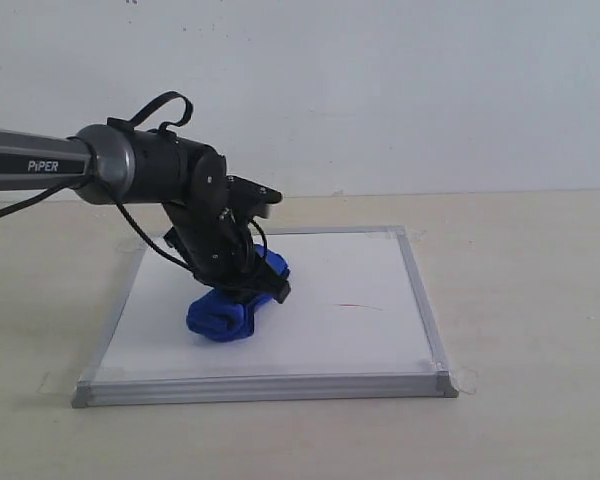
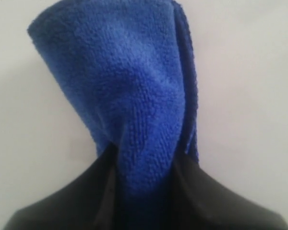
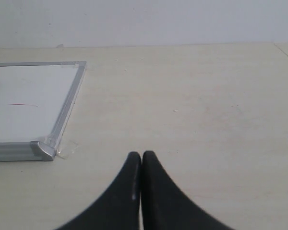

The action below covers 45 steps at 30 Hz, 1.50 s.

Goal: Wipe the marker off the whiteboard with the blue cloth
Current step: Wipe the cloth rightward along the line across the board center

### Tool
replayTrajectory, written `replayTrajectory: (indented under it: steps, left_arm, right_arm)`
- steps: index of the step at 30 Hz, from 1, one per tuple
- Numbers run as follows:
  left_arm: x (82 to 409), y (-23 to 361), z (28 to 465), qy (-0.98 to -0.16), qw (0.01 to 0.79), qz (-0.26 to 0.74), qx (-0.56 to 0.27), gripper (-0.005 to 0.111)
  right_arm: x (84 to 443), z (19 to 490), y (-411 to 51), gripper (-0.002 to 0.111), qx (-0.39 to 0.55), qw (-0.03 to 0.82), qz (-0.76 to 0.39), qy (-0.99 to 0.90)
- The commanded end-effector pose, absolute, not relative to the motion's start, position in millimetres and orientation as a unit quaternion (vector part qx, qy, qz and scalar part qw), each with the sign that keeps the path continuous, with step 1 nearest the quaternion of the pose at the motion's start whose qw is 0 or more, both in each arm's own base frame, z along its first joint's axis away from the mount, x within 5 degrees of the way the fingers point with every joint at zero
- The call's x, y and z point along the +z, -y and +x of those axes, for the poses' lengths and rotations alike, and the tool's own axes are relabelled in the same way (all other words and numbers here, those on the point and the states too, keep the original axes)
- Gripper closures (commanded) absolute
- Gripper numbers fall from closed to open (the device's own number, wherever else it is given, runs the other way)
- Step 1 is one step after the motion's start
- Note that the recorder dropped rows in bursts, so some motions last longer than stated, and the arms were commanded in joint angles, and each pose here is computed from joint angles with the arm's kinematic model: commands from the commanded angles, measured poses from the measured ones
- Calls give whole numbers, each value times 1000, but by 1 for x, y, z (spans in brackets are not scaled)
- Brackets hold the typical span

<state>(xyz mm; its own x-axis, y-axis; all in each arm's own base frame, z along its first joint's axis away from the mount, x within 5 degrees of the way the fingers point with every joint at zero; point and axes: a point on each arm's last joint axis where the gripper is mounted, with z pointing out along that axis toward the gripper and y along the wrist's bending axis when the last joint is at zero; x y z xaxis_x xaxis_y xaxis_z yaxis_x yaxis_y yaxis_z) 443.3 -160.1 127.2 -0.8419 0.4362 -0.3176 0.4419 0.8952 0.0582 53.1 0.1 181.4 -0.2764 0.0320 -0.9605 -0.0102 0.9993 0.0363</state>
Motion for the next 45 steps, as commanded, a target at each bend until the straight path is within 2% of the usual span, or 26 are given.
replayTrajectory:
  steps: [1,4,11,17,23,28,39,45]
  left_arm:
    - [135,201,419,-950,147,274,-43,103]
    - [145,228,404,-939,153,303,-52,103]
    - [144,233,402,-935,155,317,-44,103]
    - [146,200,415,-946,151,283,48,103]
    - [150,153,436,-964,162,201,58,103]
    - [151,139,444,-968,180,169,49,103]
    - [152,229,406,-914,178,364,-36,103]
    - [160,248,411,-889,259,374,-42,103]
  right_arm:
    - [180,53,0,108,13,603,9,-798]
    - [181,53,0,108,13,605,9,-796]
    - [181,53,0,108,14,607,9,-795]
    - [181,53,0,108,14,607,9,-795]
    - [181,53,0,108,14,607,9,-795]
    - [181,53,0,108,14,607,9,-795]
    - [181,53,0,108,14,607,9,-795]
    - [181,53,0,108,14,607,9,-795]
